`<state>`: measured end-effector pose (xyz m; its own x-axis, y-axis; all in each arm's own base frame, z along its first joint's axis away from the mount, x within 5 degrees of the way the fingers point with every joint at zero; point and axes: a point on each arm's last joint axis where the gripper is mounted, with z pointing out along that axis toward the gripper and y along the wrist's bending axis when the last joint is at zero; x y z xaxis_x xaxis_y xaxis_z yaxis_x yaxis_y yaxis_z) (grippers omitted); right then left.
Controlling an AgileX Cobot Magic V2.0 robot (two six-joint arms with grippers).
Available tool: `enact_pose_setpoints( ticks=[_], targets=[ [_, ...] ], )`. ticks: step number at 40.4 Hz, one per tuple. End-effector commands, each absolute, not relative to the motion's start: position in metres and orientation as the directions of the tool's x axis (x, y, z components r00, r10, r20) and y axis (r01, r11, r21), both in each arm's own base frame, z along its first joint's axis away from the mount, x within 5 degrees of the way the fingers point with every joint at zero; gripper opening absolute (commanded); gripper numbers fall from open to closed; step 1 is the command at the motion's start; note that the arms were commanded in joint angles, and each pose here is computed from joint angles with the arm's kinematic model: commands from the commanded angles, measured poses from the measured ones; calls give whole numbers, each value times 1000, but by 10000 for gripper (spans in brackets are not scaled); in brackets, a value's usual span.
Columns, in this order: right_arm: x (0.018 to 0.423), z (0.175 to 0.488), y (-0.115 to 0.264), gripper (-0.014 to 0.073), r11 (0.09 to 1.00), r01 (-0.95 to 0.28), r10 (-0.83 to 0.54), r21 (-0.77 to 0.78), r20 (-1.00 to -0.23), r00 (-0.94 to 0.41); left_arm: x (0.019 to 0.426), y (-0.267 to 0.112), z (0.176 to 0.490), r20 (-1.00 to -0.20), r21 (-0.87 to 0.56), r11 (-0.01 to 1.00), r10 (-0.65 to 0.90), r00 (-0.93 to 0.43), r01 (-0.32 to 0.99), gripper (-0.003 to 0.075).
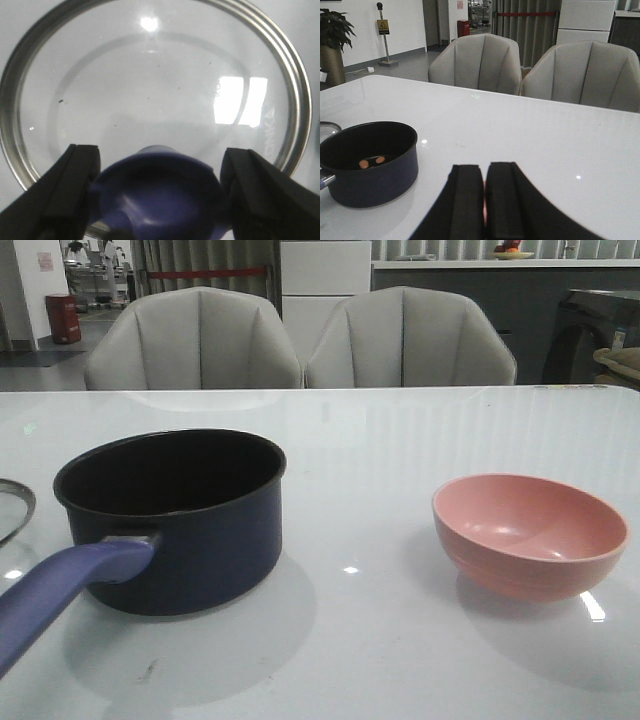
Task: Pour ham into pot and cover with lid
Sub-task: 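Lower the left gripper to the glass lid knob and grasp it, then lift the glass lid and carry it over the saucepan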
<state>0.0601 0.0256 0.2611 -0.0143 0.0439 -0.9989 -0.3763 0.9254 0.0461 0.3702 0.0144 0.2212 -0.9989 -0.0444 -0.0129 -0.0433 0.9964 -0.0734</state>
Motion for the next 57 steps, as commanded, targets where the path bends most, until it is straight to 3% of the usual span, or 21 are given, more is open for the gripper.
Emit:
enact_pose_setpoints(
  ticks=[1,9,16,27,36,57],
  targets=[
    [60,276,23,185,934,-356,74,42,-994,79,366,11,273,-125,-98,995,-48,-991,-35,320],
    [60,276,23,185,934,-356,74,42,-994,79,368,-1,319,-252,-160,987,-43,-967,-2,320],
    [60,276,23,185,934,-356,74,42,-994,79,365,-41,338,-315,-172,976,76,-946,135,320],
    [60,276,23,185,934,-356,74,42,-994,79,350,-116,337,-319,-166,921,287,-903,352,320],
    [60,276,23,185,934,-356,74,42,-994,79,343,-154,325,-285,-169,882,384,-878,440,321],
    [60,276,23,185,934,-356,74,42,-994,79,344,-169,310,-248,-156,869,425,-870,469,325]
  ],
)
